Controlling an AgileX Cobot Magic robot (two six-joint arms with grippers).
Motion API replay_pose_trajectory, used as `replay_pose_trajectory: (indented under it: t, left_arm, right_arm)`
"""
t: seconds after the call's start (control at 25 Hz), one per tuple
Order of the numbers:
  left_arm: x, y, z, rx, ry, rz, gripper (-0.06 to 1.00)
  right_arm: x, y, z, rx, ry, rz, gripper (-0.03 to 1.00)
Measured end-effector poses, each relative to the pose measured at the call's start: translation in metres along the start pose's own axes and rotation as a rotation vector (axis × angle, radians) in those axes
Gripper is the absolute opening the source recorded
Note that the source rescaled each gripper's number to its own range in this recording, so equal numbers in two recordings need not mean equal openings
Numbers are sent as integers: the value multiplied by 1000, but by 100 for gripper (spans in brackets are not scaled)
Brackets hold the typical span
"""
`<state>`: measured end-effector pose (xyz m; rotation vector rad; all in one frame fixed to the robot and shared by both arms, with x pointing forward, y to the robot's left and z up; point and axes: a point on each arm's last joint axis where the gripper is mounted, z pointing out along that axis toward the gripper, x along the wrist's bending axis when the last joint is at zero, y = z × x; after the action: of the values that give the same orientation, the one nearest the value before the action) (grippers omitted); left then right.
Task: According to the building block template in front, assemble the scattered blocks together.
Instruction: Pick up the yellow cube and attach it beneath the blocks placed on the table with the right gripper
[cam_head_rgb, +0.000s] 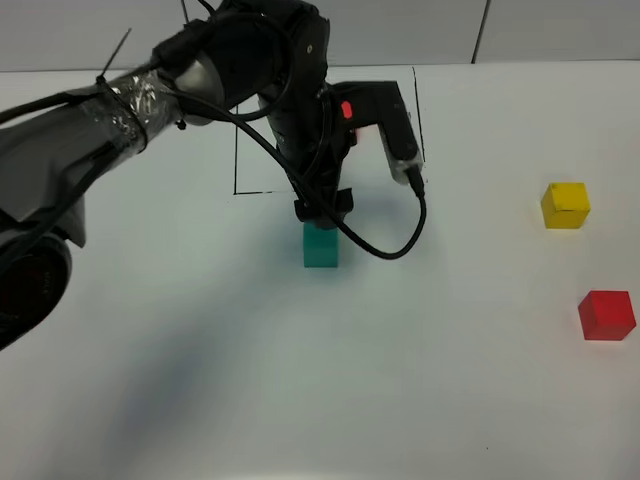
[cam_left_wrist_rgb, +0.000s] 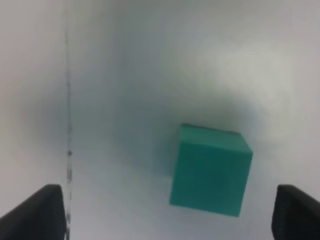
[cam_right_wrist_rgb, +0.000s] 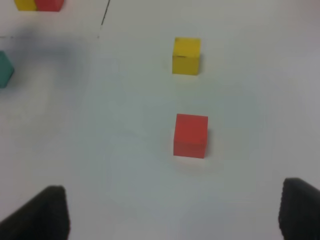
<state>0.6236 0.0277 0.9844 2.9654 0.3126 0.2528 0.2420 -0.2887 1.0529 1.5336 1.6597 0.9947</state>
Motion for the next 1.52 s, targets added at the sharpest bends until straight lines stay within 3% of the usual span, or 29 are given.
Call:
replay_pose_trajectory:
  t: [0.28,0.52,0.76,1.0,1.52]
  left_arm:
    - [22,-23,-42,-62,63,-268,100]
    - [49,-81,-58,-57,100,-519,100]
    - [46,-143,-80,-83,168,-708,99]
    - [14,-189,-105,-110,210,-875,98]
    - [-85,-235,-171,-306,398,-1008,94]
  right_arm:
    - [0,0,0,0,0,0,79]
    - [0,0,0,0,0,0,79]
    - [0,0,0,0,0,0,79]
    - [0,0,0,0,1,0,79]
    - [0,0,0,0,1,0,79]
